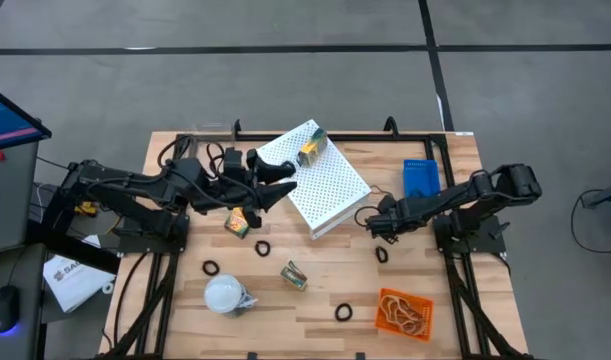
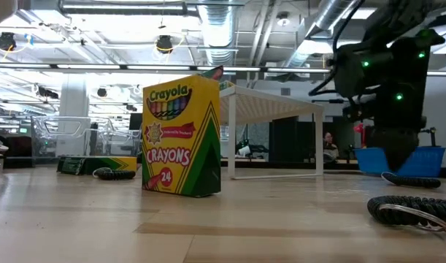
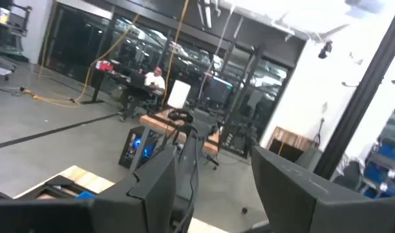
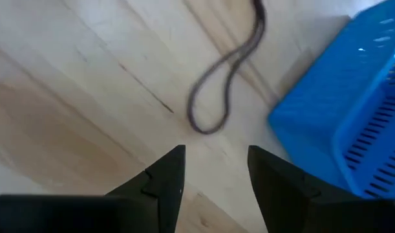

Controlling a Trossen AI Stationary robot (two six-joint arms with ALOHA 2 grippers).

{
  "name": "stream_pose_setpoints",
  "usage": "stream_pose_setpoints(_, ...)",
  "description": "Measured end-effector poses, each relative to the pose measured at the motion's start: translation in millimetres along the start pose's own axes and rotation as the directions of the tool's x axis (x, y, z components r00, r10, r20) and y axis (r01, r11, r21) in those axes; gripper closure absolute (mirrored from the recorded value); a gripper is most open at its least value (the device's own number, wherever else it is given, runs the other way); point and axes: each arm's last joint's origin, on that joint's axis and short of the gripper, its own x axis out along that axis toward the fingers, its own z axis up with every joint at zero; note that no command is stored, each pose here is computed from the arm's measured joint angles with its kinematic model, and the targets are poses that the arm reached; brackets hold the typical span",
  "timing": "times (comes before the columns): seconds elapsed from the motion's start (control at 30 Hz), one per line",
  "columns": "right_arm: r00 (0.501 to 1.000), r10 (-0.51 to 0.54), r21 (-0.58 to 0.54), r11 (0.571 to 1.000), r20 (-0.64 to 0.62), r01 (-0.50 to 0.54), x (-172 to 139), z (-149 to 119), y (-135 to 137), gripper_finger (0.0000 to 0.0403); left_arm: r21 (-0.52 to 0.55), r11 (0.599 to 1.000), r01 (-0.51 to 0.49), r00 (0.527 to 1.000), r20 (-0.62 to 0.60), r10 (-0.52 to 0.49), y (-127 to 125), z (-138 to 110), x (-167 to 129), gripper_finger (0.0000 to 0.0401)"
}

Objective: Pick & Place Office Desk Supplies
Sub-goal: Put the black rubber band into the orange bin

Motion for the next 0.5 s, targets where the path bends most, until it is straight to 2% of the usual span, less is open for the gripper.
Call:
stream_pose_setpoints(0.13,0.999,-0.007,0.093,0.996,0.05,0.003,1,2,1,0.0239,-0.039,0.999,-0.023,0.998,0.051,0.025,0,4,0,0.021)
stream_pose_setpoints(0.23,0.997,0.011,0.211,0.977,0.077,-0.027,1,5,3,0.0239,-0.068,0.997,-0.028,0.994,0.103,0.035,-1,9,0,0.021)
stream_pose_setpoints(0.5,0.987,-0.001,0.5,0.862,0.163,-0.082,-5,-1,12,0.0239,-0.107,0.994,-0.012,0.984,0.175,0.03,-2,16,-1,0.021)
